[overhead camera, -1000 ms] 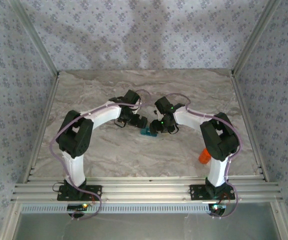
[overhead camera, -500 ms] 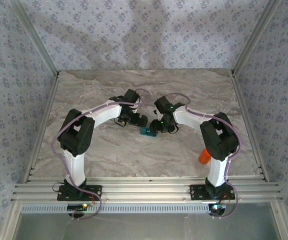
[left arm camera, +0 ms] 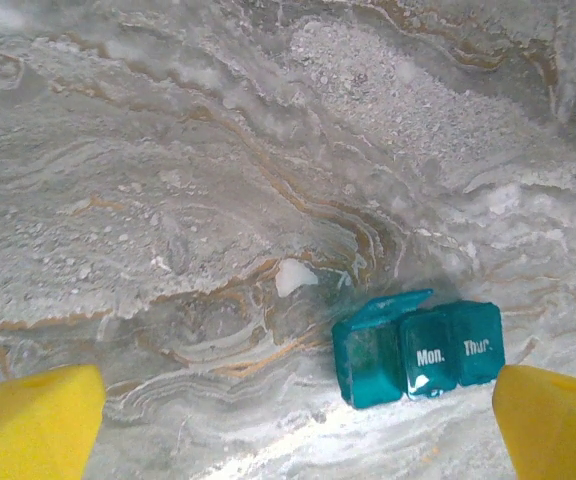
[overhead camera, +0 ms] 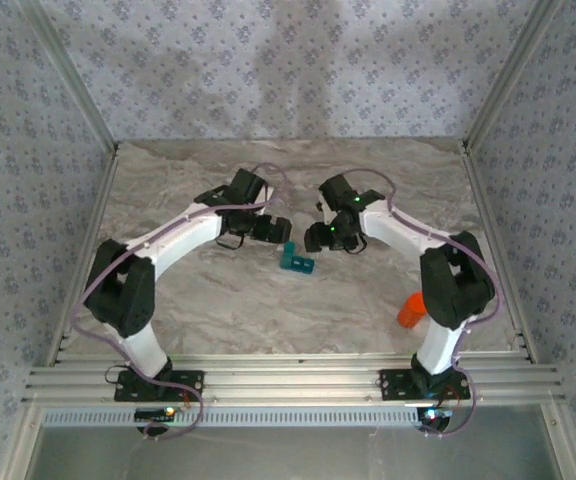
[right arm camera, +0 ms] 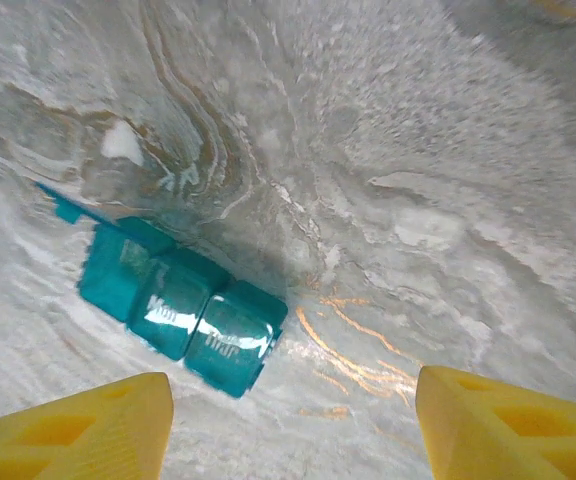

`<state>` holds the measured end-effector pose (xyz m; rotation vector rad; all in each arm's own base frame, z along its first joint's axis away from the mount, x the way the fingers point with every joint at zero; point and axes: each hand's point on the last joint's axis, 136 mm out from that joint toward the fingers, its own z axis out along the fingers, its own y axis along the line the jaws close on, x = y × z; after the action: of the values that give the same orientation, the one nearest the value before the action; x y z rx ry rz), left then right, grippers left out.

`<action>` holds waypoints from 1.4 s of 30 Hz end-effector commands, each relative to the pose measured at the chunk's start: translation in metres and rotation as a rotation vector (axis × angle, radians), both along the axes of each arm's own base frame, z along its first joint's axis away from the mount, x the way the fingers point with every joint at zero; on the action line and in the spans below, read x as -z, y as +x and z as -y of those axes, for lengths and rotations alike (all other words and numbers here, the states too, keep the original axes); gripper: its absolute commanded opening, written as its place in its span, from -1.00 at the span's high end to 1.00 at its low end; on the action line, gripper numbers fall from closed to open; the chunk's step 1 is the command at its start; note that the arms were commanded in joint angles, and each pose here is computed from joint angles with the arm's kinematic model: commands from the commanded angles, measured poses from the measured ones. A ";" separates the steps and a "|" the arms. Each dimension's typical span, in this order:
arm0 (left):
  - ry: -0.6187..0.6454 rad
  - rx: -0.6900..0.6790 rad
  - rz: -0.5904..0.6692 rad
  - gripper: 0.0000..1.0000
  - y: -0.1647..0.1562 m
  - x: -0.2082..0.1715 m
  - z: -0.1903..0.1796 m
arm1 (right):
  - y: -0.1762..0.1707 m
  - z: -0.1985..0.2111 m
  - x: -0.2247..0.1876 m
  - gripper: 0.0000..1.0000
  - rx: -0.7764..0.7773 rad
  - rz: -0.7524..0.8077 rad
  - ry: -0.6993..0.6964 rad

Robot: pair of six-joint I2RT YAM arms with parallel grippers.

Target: Sort the pills into containers

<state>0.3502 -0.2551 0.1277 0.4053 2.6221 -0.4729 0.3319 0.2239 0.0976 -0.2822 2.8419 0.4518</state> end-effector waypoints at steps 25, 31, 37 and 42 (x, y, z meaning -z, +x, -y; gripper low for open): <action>-0.146 -0.030 0.005 -0.99 -0.021 -0.010 0.008 | -0.143 0.216 -0.024 -0.85 0.723 -0.146 -0.239; -0.153 -0.033 0.008 -0.99 -0.018 -0.012 0.009 | -0.159 0.216 -0.004 -0.78 0.756 -0.202 -0.242; -0.157 -0.024 0.009 -0.99 -0.017 -0.013 0.012 | -0.161 0.212 0.008 -0.68 0.773 -0.227 -0.226; -0.165 -0.024 0.014 -0.99 -0.013 -0.016 0.015 | -0.159 0.209 0.017 -0.49 0.770 -0.253 -0.221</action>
<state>0.3325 -0.2616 0.1373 0.3147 2.5686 -0.6368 0.1754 0.0136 0.0882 0.8166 2.9233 0.0017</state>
